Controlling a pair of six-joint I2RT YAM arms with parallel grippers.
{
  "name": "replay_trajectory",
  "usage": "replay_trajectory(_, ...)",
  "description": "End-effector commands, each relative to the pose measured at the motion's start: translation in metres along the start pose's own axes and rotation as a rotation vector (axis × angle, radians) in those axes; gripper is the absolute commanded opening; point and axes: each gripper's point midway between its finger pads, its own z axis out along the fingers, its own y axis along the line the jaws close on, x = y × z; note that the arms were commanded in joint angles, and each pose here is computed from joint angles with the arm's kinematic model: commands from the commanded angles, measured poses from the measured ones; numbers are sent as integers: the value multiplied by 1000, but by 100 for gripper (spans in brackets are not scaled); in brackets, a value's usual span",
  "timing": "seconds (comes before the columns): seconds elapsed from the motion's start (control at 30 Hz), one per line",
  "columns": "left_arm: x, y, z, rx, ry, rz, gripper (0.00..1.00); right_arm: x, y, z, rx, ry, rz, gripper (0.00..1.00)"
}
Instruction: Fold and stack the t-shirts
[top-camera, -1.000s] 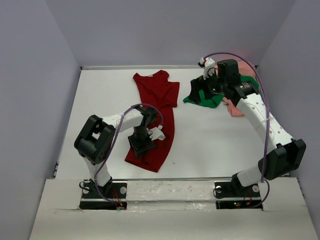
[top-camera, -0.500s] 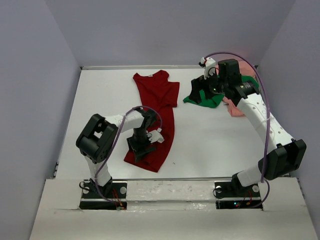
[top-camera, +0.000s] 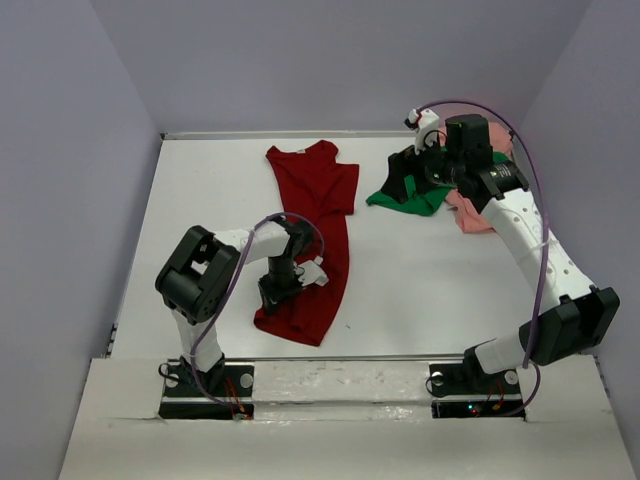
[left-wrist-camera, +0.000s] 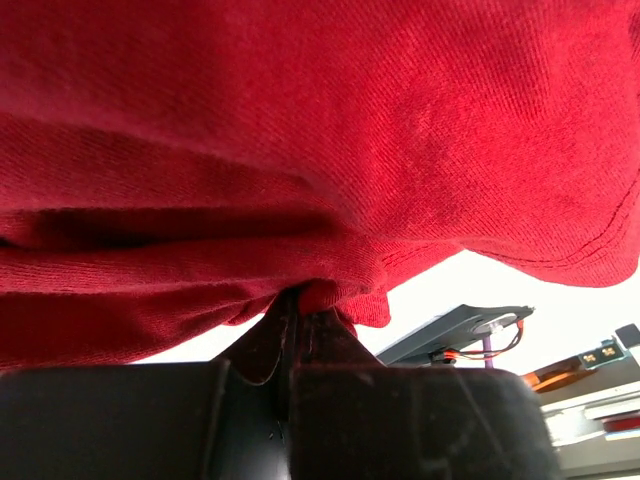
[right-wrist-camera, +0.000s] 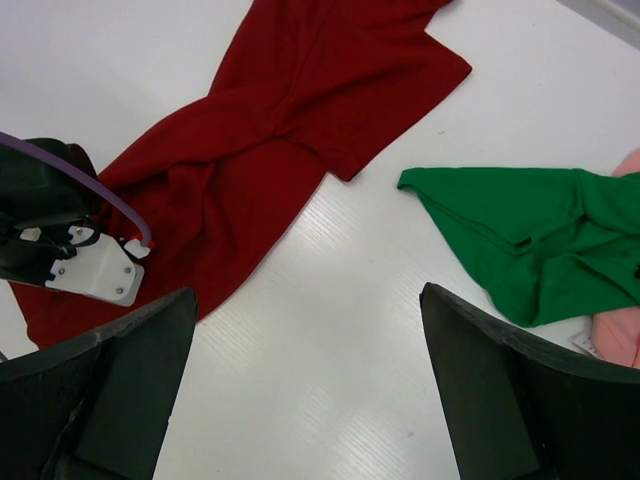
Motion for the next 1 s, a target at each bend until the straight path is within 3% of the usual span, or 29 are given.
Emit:
replay_trajectory(0.0,-17,5,4,-17,-51,8,5,-20,3,-12,-9,-67,-36,98)
replay_trajectory(0.2,-38,10,-48,-94,-157,4,22,-8,5,-5,-27,-39,-19,98)
replay_trajectory(0.57,-35,11,-132,-242,-264,-37,22,10,7,13,-73,7,18,98)
replay_trajectory(0.7,-26,12,-133,-271,-257,-44,22,9,7,12,-71,1,13,98)
replay_trajectory(0.8,-31,-2,-129,-203,-276,4,22,5,8,11,-73,-9,13,98)
replay_trajectory(0.97,-73,-42,-142,-114,-363,167,21,3,8,13,-77,-8,21,98)
